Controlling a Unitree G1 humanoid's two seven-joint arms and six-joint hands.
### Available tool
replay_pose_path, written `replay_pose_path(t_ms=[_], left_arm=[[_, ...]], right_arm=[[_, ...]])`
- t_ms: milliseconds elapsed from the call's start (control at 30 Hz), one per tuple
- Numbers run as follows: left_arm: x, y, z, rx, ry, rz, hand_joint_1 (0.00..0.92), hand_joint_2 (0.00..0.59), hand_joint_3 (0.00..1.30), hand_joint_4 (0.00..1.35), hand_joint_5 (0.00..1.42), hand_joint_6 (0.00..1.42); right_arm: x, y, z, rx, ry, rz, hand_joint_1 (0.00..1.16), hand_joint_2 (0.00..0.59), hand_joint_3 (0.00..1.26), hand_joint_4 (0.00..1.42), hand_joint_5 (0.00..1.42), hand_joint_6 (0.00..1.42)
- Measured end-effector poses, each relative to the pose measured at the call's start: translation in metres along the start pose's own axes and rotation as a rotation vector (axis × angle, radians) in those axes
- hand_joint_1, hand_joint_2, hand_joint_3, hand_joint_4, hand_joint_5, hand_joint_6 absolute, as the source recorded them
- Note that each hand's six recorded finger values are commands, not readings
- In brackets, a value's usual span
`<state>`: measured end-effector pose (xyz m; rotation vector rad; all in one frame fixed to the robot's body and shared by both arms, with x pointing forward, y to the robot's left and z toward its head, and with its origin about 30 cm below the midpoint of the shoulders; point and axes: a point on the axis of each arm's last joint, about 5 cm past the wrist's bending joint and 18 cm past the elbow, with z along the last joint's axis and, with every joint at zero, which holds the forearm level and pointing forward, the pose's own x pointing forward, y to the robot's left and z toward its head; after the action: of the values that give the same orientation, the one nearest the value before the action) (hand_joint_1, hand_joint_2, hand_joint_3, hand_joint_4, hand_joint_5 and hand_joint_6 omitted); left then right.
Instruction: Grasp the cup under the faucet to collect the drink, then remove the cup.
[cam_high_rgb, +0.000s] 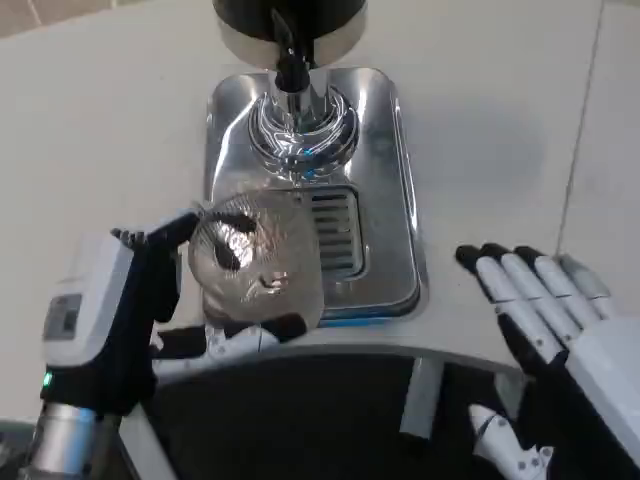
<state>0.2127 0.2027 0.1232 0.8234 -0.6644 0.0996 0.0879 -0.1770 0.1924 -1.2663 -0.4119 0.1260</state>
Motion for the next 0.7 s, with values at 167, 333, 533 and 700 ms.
replay_pose_path(t_ms=[167,333,533,700], left_arm=[[0.012,-0.010,-0.0069,0.020,0.009,-0.015,0.690,0.000,1.06,1.24,1.39,1.42],[0.021,-0.021,-0.0158,0.029,0.044,-0.036,0.690,0.000,1.06,1.24,1.39,1.42],[0.033,-0.030,-0.0203,0.046,0.042,-0.050,0.690,0.000,1.06,1.24,1.39,1.42],[0.044,-0.034,-0.0222,0.050,0.038,-0.043,0.690,0.000,1.06,1.24,1.39,1.42]], right_arm=[[-0.003,-0.0032,0.0039,-0.008,0.009,-0.014,0.12,0.586,0.00,0.00,0.00,0.00],[-0.007,-0.0046,0.0068,-0.001,0.027,-0.019,0.13,0.586,0.00,0.00,0.00,0.00],[-0.007,-0.0039,0.0078,-0.008,0.038,-0.019,0.14,0.586,0.00,0.00,0.00,0.00],[-0.004,-0.0039,0.0086,-0.009,0.040,-0.023,0.14,0.586,0.00,0.00,0.00,0.00]])
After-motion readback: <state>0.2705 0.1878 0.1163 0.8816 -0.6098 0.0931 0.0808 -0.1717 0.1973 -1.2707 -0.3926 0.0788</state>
